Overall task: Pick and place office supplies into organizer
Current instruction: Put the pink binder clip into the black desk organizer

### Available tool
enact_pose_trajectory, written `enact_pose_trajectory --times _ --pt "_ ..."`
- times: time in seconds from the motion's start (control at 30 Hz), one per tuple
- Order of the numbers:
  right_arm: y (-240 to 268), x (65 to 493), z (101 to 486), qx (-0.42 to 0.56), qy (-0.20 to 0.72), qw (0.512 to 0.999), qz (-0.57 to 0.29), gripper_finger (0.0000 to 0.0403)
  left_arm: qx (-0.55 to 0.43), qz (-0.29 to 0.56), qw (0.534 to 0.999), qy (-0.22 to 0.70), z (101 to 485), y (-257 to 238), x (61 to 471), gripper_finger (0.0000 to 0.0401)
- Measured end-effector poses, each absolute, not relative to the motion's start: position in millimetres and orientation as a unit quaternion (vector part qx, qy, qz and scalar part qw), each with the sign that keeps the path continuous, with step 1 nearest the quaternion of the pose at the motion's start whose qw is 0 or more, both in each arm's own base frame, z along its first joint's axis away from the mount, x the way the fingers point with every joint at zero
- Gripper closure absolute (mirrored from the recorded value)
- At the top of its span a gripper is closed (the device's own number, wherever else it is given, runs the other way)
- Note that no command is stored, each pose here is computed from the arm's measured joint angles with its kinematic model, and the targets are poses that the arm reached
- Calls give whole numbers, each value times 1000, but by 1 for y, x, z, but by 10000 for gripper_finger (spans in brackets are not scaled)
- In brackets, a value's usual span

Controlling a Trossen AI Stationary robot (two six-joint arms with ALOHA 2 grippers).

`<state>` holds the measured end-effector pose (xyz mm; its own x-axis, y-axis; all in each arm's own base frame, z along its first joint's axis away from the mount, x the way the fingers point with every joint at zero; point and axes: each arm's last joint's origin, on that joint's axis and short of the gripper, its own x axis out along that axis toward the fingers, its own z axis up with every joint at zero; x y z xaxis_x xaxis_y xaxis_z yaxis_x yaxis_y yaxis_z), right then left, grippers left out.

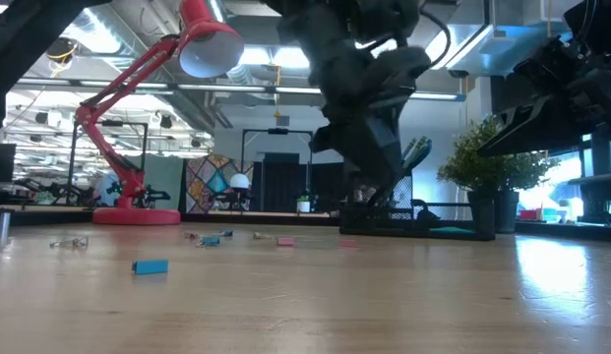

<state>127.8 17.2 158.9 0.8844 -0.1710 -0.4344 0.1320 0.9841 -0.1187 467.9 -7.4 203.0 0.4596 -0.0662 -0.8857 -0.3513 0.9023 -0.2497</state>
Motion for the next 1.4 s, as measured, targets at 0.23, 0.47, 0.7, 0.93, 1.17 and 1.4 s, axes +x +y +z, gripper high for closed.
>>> enact_pose_trajectory --times 0.23,0.47,0.7,0.93,1.17,1.4 --pt "17 128 159 -44 228 970 -78 241 -170 -7 840 515 205 -44 468 281" --pt "17 128 159 -43 228 970 -78 241 -147 -11 876 459 211 -61 477 287" --pt "17 128 159 -44 228 969 -78 241 -133 -29 881 453 211 -75 477 292" --pt "17 128 159 -44 228 969 -78 241 -164 -7 875 455 211 -76 476 291" --pt "17 128 159 -45 228 969 -78 241 -228 62 851 470 208 -71 473 297" --pt "17 128 159 -47 229 969 -77 241 -278 125 814 495 203 -62 467 295"
